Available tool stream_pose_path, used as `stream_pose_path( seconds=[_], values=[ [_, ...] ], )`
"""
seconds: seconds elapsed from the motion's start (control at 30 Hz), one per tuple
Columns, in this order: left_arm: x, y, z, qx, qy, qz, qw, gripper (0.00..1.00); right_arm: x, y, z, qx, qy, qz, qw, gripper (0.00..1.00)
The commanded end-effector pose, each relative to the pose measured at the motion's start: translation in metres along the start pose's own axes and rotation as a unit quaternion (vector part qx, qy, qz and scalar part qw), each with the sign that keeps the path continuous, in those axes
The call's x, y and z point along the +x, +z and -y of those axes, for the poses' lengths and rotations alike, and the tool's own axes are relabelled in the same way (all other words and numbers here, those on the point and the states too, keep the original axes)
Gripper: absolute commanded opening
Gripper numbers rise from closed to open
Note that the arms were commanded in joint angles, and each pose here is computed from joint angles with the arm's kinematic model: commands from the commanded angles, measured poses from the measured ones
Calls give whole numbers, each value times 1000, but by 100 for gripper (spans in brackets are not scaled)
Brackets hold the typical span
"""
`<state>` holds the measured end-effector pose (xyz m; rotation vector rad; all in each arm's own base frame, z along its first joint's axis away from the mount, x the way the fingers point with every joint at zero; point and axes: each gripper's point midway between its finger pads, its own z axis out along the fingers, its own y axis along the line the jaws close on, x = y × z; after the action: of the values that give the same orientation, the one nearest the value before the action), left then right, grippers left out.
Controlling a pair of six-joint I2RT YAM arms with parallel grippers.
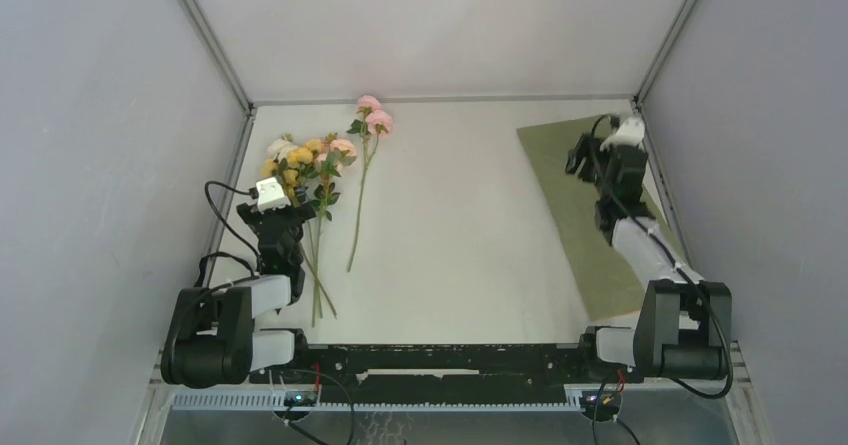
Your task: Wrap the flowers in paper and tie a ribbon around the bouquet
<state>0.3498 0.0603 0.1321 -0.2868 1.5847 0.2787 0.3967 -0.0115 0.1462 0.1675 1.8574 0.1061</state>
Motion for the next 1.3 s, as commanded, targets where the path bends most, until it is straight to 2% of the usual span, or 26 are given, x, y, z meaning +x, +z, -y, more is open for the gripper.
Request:
stream_pose_path(
  seconds=[0.0, 0.07, 0.13, 0.27, 0.4, 0.5, 0.63, 0.8, 0.9, 1.0, 1.07, 1.13, 1.2, 1.27],
  values=[
    [-4, -1, 10, 31, -5, 13, 999, 100, -10, -5, 21, 94, 44, -136, 985, 72],
    [-11, 2, 12, 48, -2, 11, 999, 100, 0, -4, 32, 130, 41, -195, 971, 69],
    [-31, 12, 11, 50, -4, -21, 999, 100, 14, -1, 39, 141, 40, -249, 957, 70],
    [-82, 24, 19, 107, 80, -116, 984, 95, 35, 8, 46, 133, 63, -318, 937, 74],
    [-89, 3, 37, 175, 92, -180, 964, 92, 56, 20, 51, 140, 61, -380, 912, 78],
    [-77, -16, 54, 230, 83, -209, 947, 90, 81, 24, 47, 127, 61, -436, 889, 82],
    [-63, -29, 64, 247, 93, -238, 935, 87, 116, 20, 18, 77, 62, -523, 847, 91],
    [-63, -25, 64, 242, 100, -253, 931, 85, 149, 14, -64, -19, 21, -600, 800, 91],
    [-63, -23, 62, 236, 108, -259, 931, 84, 157, 15, -126, -89, 9, -615, 784, 89],
    [-62, -24, 59, 233, 116, -261, 930, 84, 153, 21, -195, -160, -12, -605, 780, 88],
    [-62, -26, 59, 237, 120, -263, 928, 84, 137, 20, -253, -236, -14, -584, 777, 88],
    [-61, -30, 61, 242, 125, -268, 924, 82, 117, 14, -289, -288, -12, -564, 774, 87],
    [-59, -37, 67, 256, 138, -273, 917, 79, 89, 16, -297, -307, -5, -532, 789, 86],
    [-56, -49, 83, 287, 162, -276, 903, 76, 58, 23, -278, -292, 3, -495, 818, 86]
  ],
)
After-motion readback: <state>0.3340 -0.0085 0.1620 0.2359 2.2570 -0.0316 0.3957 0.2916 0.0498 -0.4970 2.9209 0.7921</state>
